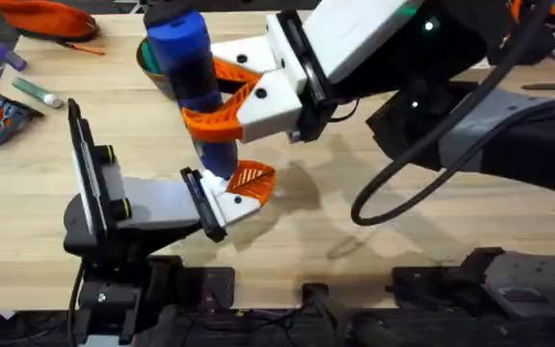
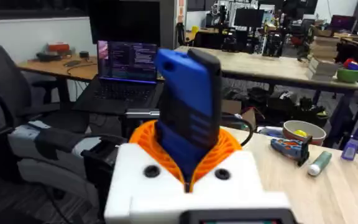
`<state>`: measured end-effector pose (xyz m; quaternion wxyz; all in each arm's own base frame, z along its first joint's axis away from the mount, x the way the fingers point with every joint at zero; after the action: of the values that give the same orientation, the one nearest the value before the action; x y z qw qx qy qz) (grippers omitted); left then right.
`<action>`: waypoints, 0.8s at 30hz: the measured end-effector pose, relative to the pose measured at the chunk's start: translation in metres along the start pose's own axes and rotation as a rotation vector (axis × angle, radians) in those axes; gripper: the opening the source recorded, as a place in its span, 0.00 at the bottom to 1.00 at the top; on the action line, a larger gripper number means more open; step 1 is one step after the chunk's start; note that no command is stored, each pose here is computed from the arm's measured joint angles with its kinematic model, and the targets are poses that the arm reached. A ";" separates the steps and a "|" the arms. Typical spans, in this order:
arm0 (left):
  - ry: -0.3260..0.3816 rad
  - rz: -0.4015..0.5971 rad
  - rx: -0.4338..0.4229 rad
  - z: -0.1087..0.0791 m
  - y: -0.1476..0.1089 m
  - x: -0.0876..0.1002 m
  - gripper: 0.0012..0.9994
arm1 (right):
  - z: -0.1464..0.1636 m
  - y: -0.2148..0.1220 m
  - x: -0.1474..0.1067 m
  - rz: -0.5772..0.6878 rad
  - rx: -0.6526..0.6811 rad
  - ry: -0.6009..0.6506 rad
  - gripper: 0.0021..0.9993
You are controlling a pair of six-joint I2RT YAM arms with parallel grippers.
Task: Pick up the gripper from the table and insert it into the empty holder that is missing its gripper. Then pick up a screw, insert it into the mounting hole, and use the screwdriver to tighten it. Finally, clean up the table by picking up the vegetable and placing it into the bucket.
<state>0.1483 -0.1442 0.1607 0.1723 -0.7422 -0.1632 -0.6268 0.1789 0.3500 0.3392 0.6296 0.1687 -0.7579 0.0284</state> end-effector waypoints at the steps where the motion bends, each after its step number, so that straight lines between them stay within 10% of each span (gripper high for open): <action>1: 0.000 0.000 0.000 0.000 0.000 0.000 0.01 | 0.000 0.000 0.000 0.000 0.000 0.000 0.02; 24: -0.014 0.000 0.004 0.001 0.000 0.000 0.01 | 0.000 0.003 -0.005 -0.010 0.016 -0.016 0.02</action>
<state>0.1489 -0.1439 0.1606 0.1724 -0.7464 -0.1657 -0.6211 0.1788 0.3535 0.3346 0.6222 0.1776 -0.7619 0.0301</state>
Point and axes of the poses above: each hand's point on the last joint's axis, 136 mm out from that joint toward the fingers, its own y axis out along the fingers, its own z axis along the line the jaws close on, x = y × z, the point moved 1 cm from there along -y, back along the fingers, and after that the axes turned 7 degrees about -y, right-handed, at the moved point
